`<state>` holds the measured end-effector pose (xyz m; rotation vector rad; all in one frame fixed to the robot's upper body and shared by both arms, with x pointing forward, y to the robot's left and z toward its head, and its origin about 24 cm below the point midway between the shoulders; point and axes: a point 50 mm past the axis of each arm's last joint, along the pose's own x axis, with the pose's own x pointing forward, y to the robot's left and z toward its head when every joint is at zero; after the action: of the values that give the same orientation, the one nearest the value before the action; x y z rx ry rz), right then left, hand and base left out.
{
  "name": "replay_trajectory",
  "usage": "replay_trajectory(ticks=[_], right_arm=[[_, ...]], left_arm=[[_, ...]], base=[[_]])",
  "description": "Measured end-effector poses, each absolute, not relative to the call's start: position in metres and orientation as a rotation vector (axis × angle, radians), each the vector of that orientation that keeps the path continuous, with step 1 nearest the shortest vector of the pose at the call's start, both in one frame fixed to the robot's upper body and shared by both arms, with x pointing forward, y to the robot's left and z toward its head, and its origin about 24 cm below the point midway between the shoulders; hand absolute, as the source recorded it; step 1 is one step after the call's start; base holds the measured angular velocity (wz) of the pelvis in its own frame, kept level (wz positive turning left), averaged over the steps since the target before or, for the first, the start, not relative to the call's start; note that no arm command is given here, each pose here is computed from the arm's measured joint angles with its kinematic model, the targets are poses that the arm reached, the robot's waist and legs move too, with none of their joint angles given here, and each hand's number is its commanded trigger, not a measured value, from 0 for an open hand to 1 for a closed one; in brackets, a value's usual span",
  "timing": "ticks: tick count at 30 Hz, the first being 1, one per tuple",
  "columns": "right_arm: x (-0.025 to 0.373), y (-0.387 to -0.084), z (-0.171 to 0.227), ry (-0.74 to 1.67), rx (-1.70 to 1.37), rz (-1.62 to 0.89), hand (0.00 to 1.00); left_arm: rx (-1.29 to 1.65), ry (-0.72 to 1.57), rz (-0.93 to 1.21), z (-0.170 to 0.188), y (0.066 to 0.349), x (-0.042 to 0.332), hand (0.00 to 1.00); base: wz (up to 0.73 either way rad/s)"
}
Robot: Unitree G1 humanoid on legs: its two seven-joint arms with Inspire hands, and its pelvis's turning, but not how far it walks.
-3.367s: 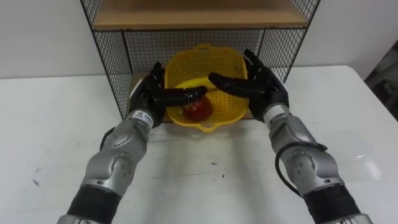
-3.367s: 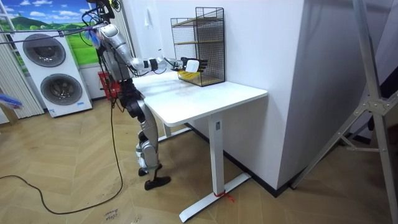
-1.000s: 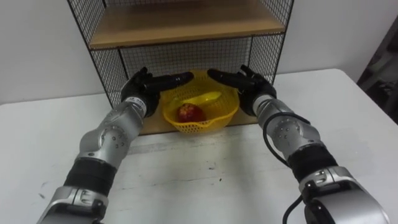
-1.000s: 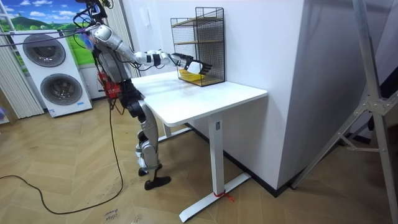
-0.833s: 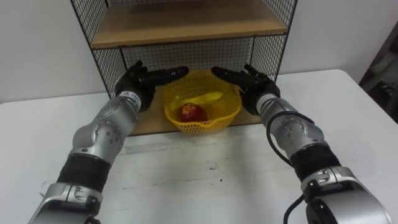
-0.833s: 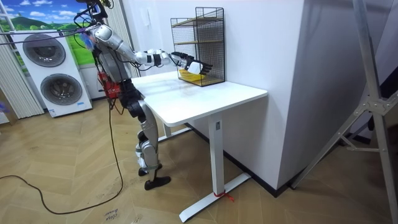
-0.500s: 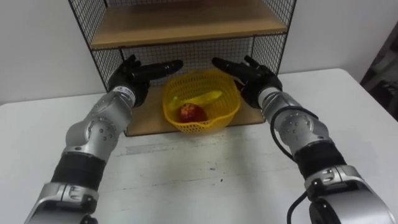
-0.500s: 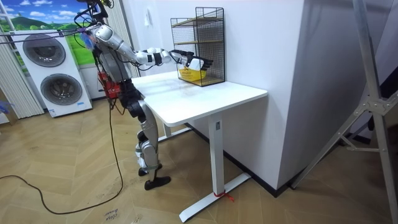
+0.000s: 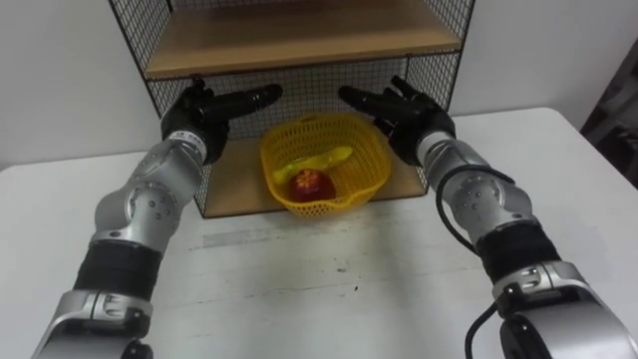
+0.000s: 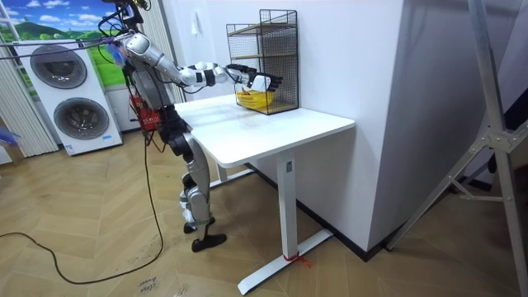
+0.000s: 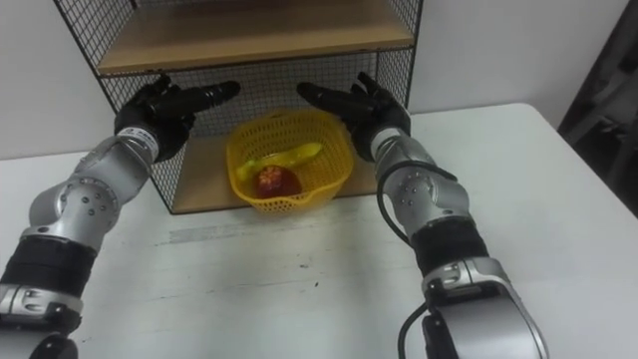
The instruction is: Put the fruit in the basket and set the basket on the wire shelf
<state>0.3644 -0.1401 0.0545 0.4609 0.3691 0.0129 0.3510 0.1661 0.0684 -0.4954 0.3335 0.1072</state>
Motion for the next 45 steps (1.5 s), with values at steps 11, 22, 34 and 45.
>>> replay_trajectory(ticks=[11, 22, 34, 45], right_arm=[[0.343, -0.147, 0.082, 0.150, 0.231, 0.079, 0.00], [0.332, -0.157, 0.079, 0.130, 0.140, 0.090, 0.00], [0.311, -0.164, 0.068, 0.131, 0.119, 0.111, 0.00], [0.273, -0.176, 0.047, 0.180, 0.195, 0.123, 0.00]], left_arm=[[-0.448, 0.243, 0.002, 0.085, 0.158, 0.349, 0.00], [-0.349, 0.208, -0.022, 0.074, 0.164, 0.326, 0.00], [-0.355, 0.130, -0.068, 0.078, 0.162, 0.308, 0.00], [-0.358, 0.184, -0.051, 0.051, 0.175, 0.269, 0.00]], base=[[0.00], [0.00], [0.00], [-0.02]])
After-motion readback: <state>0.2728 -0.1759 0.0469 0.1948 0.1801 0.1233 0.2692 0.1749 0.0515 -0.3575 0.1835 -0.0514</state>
